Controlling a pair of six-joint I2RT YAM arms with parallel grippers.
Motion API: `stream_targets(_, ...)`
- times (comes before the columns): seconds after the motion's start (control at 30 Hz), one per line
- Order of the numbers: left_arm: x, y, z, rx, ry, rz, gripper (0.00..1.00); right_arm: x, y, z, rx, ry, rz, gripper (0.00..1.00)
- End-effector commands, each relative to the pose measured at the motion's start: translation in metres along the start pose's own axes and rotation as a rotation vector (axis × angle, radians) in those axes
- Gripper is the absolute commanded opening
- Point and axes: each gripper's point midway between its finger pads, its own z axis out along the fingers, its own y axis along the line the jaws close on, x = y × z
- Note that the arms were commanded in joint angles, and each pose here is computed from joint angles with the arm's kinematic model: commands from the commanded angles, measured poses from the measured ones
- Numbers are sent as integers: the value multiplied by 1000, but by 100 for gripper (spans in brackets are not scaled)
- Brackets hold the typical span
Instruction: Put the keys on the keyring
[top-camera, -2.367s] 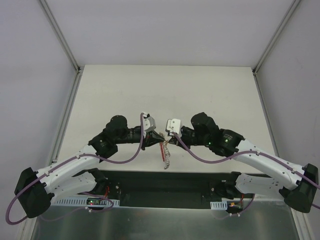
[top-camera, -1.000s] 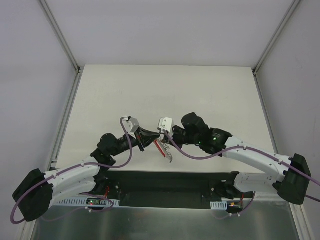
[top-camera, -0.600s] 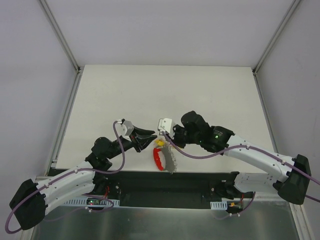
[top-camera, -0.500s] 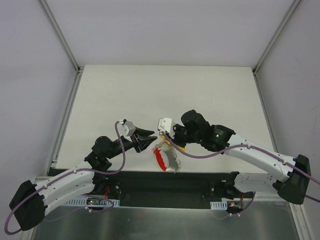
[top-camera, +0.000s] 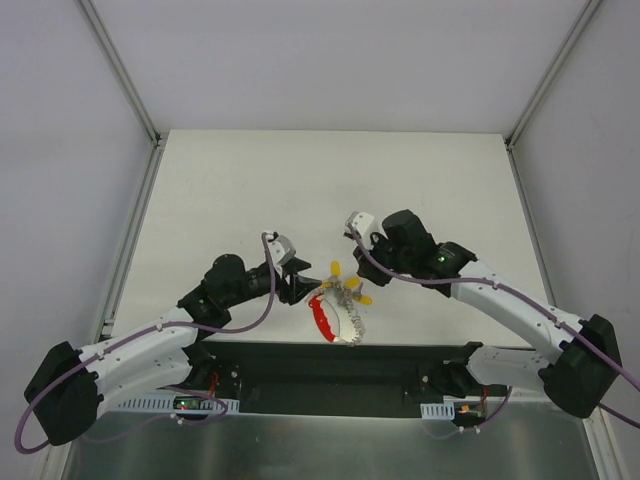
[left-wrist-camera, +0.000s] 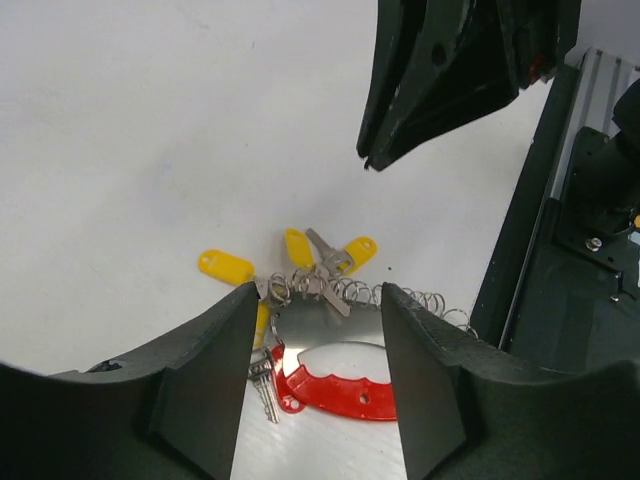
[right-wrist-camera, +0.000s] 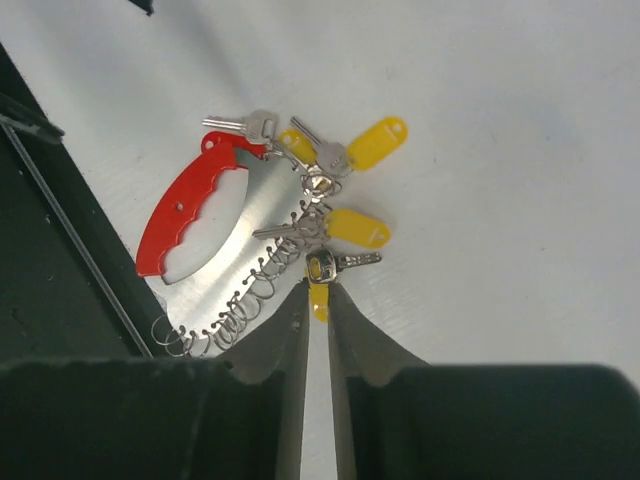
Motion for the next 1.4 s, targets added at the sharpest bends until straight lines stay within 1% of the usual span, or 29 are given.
stream_targets(0.0,-9,-2,10,-2,22,-84,56,3,-8,-1,5,-27,298,22)
stream_targets(0.03,-5,1,12,-20,38,-109,64,6,-16,-1,11,-31,365,25)
stream_targets(0.07,-6,2,14,-32,39,-141,67,8,-21,0,17,-37,412,29)
stream_targets(0.1,-4,4,14,-45,48,-161,70,14,-21,1,20,-27,490,36)
stream_targets(0.13,2,8,15,-69,74,-184,74,18,-29,1,35,-26,537,39)
stream_targets(0.2,3,9,17,-81,94,-215,79,30,-31,3,48,14,607,45)
stream_targets(0.27,10,9,18,-95,138,-248,86,40,-33,3,61,55,668,46)
stream_targets(0.33,17,10,20,-104,177,-269,88,50,-35,5,95,87,702,47)
stream_targets(0.37,19,11,20,-117,201,-286,90,55,-36,6,109,103,712,47)
stream_targets(0.43,30,14,22,-139,252,-308,91,63,-40,7,141,125,717,48)
stream_targets(0.47,27,13,25,-139,259,-308,91,65,-40,8,147,133,718,48)
stream_targets(0.53,41,13,26,-152,321,-329,92,73,-42,12,174,167,715,48)
stream_targets(0.67,57,13,30,-180,386,-363,93,79,-40,21,206,234,636,47)
stream_targets(0.7,68,13,29,-192,422,-368,97,80,-38,25,216,250,613,46)
stream_targets(0.73,70,14,30,-205,434,-375,98,84,-37,30,221,276,605,47)
stream_targets(0.9,104,18,25,-273,562,-386,98,85,-33,48,251,317,548,45)
stream_targets(0.97,114,21,20,-313,604,-374,97,89,-30,55,251,338,539,45)
stream_targets(1.0,122,22,18,-327,631,-372,95,90,-34,58,285,346,522,45)
stream_targets(1.1,135,25,14,-366,691,-349,94,100,-33,65,307,385,505,45)
stream_targets(1.13,141,26,9,-387,722,-337,93,102,-33,66,314,394,507,45)
stream_targets(1.2,150,27,6,-404,762,-334,89,112,-36,68,346,426,505,45)
stream_targets(1.37,161,37,-3,-490,824,-312,85,138,-40,57,417,516,500,45)
